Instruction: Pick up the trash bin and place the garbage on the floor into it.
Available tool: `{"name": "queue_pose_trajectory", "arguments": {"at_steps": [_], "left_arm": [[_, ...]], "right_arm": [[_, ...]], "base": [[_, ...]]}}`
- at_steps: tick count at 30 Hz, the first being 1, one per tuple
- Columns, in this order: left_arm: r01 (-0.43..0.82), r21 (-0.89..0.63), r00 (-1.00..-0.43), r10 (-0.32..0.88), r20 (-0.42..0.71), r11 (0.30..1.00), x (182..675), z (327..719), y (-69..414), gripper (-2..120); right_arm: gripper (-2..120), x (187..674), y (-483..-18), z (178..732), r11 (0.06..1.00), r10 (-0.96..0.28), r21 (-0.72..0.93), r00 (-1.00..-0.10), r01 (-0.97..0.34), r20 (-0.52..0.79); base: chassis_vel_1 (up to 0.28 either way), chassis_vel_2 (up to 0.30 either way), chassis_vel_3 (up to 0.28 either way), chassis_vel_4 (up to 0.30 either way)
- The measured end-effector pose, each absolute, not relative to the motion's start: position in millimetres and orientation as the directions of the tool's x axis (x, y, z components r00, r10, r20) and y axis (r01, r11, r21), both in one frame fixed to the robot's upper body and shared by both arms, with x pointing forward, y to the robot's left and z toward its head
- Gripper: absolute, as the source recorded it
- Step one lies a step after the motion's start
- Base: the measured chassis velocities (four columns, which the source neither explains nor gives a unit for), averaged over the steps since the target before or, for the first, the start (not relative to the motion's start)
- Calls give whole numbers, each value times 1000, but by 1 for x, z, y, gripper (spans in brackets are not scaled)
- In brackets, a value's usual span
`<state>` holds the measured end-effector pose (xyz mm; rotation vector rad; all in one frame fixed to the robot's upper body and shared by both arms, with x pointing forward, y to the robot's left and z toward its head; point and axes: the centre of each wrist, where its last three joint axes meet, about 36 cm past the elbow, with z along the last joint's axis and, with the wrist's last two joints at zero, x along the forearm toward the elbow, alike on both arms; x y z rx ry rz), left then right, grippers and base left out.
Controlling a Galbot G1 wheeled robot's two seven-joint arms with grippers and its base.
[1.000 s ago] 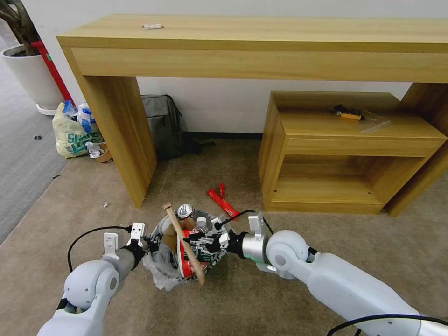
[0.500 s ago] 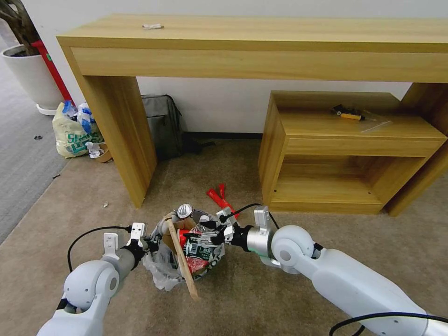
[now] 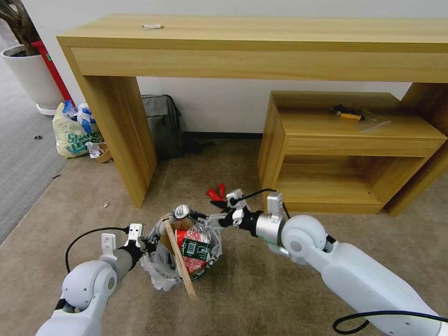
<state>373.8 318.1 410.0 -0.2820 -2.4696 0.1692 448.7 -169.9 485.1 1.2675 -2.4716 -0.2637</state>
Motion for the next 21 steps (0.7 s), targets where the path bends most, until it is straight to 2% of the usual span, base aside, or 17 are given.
{"name": "queue_pose_trajectory", "arguments": {"at_steps": [7, 10, 14, 21], "left_arm": [[133, -178, -774, 215, 595, 975, 369, 409, 326, 0], [123, -174, -777, 204, 596, 977, 365, 411, 330, 0], [120, -173, -777, 202, 597, 977, 363, 411, 330, 0], [122, -171, -780, 200, 592, 978, 361, 414, 330, 0]], "right_arm": [[100, 448, -182, 481, 674, -738, 223, -643, -704, 204], [100, 443, -187, 469, 751, -660, 166, -724, -639, 201], [100, 438, -194, 461, 811, -585, 131, -788, -570, 192], [100, 430, -221, 441, 875, -483, 55, -858, -481, 175]], "base": [[0, 0, 0, 0], [0, 0, 0, 0], [0, 0, 0, 0], [0, 0, 0, 0]]}}
